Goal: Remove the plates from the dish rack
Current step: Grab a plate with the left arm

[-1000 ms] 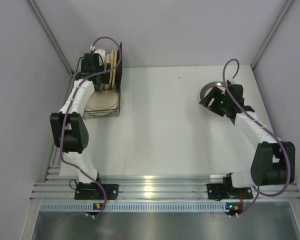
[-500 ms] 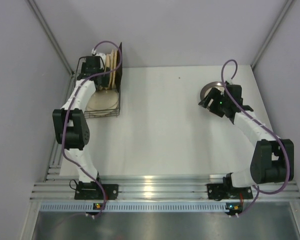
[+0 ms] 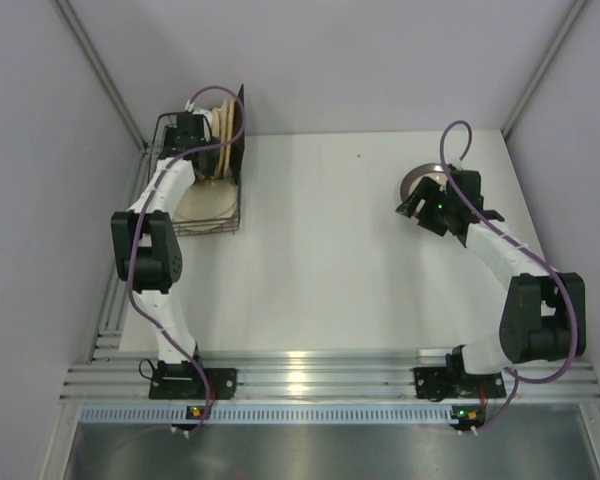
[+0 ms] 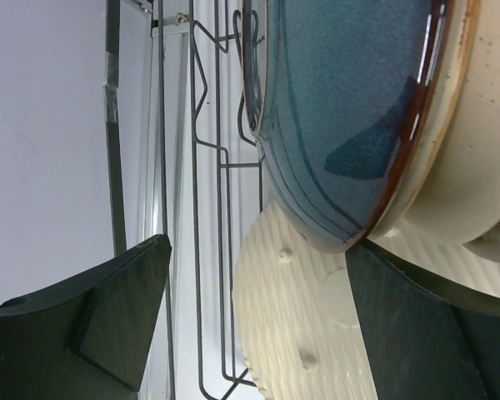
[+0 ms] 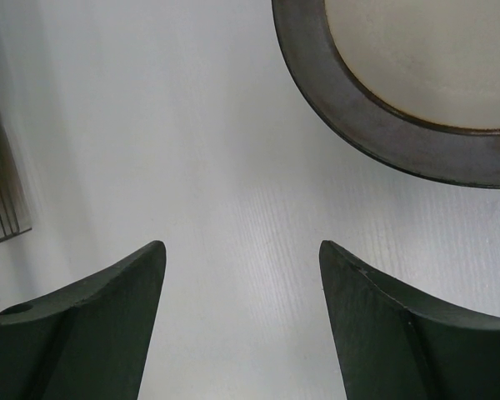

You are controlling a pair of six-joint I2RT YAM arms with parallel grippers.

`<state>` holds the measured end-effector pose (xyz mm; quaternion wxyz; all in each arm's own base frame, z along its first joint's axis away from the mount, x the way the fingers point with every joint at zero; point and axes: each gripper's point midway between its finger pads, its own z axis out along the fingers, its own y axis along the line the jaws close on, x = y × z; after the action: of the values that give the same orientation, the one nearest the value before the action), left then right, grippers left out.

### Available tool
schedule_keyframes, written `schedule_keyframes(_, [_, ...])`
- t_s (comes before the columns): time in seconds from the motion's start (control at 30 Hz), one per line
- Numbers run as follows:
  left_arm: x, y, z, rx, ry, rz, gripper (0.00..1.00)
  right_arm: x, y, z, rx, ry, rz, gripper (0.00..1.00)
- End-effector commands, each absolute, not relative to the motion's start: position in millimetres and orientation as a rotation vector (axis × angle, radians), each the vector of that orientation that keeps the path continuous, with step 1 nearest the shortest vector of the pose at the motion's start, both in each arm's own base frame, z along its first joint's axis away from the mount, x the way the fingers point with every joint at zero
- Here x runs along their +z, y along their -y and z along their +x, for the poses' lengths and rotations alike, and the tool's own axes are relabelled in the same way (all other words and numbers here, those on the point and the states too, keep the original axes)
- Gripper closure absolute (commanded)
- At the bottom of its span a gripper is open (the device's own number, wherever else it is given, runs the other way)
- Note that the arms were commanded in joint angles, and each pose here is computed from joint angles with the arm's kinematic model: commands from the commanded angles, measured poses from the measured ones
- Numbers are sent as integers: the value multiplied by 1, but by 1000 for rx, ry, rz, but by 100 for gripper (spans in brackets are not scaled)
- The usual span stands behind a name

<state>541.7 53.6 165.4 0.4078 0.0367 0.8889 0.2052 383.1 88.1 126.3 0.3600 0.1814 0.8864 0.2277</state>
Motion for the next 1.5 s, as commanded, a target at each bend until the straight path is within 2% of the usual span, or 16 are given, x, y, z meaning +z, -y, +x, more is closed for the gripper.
schedule_keyframes(0.0, [191, -66, 560, 564, -2139, 38, 10, 145, -94, 396, 595, -2231, 431, 25])
schedule_keyframes(0.27, [193, -62, 581, 523, -2046, 10, 15, 146, -95, 397, 594, -2225, 431, 25])
schedule_keyframes(0.37, [202, -58, 587, 492, -1989, 7, 21, 146, -97, 397, 600, -2225, 428, 26])
schedule_keyframes(0.53, [214, -58, 589, 471, -1936, -38, 41, 149, -97, 395, 595, -2216, 428, 26])
schedule_keyframes(0.7, [216, -58, 586, 467, -1913, -45, 48, 148, -98, 393, 595, -2219, 430, 26])
schedule_keyframes(0.73, [215, -58, 587, 466, -1914, -46, 55, 148, -97, 394, 593, -2217, 428, 26])
schedule_keyframes(0.87, [209, -58, 588, 465, -1924, -51, 69, 149, -98, 394, 595, -2217, 424, 26])
schedule_keyframes(0.93, [214, -60, 593, 474, -1892, -68, 69, 150, -98, 394, 595, -2214, 422, 26])
schedule_keyframes(1.07, [214, -62, 596, 487, -1887, -75, 62, 147, -97, 394, 593, -2221, 422, 26])
schedule_keyframes(1.2, [210, -62, 596, 499, -1892, -79, 63, 148, -98, 395, 595, -2219, 420, 26])
schedule_keyframes(1.3, [218, -61, 592, 545, -1880, -83, 78, 148, -98, 395, 597, -2218, 415, 26])
schedule_keyframes(1.33, [222, -61, 590, 562, -1874, -84, 92, 148, -99, 395, 600, -2219, 413, 26])
schedule_keyframes(1.37, [226, -63, 588, 591, -1866, -100, 97, 148, -99, 396, 602, -2219, 412, 26])
schedule_keyframes(1.47, [241, -62, 583, 612, -1841, -107, 100, 147, -101, 396, 610, -2220, 408, 27])
